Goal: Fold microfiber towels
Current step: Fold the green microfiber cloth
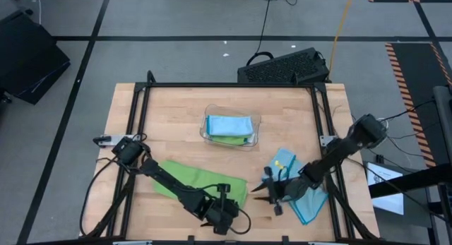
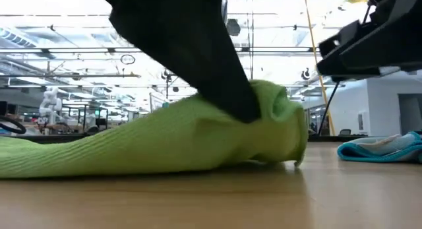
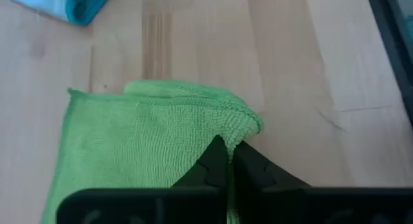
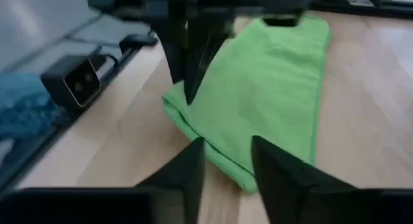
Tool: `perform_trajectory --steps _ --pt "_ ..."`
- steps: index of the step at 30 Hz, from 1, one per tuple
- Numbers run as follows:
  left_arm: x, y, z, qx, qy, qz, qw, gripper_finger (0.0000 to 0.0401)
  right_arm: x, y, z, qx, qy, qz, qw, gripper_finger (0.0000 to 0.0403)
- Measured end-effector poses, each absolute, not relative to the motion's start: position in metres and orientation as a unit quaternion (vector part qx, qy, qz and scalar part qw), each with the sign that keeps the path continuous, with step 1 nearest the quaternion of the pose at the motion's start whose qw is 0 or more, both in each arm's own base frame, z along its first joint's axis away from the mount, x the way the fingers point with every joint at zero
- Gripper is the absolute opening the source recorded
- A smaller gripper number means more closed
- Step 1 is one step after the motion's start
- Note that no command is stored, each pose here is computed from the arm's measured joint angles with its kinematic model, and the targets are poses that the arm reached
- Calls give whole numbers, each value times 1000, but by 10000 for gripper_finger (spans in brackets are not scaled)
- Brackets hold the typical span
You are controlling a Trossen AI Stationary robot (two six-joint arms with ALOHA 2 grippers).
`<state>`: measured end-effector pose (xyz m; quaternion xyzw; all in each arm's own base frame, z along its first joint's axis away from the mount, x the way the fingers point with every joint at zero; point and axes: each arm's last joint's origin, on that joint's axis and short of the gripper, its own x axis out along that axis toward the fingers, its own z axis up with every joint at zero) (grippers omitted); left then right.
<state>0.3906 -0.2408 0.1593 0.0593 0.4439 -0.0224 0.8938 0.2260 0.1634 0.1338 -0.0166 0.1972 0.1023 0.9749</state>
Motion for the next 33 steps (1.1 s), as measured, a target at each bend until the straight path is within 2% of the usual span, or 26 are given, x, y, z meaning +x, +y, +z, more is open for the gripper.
perform_trajectory --steps 7,11,16,22,26,29,33 --pt "383 -244 177 62 440 -36 895 6 270 189 118 -86 233 86 965 236" --pt "379 -246 178 54 446 -35 893 10 283 189 112 -86 258 57 961 276" --pt "373 -248 188 62 437 -30 897 5 290 185 103 -25 279 80 956 279" --pt "373 -248 189 73 432 -24 899 11 291 185 101 6 283 81 956 255" --pt "373 -246 188 72 441 -17 894 5 291 190 105 32 268 118 955 246" --pt "372 -244 187 73 445 -11 892 11 288 193 104 28 276 124 953 260" --pt "373 -243 187 75 444 -10 893 6 285 188 99 4 291 56 955 293"
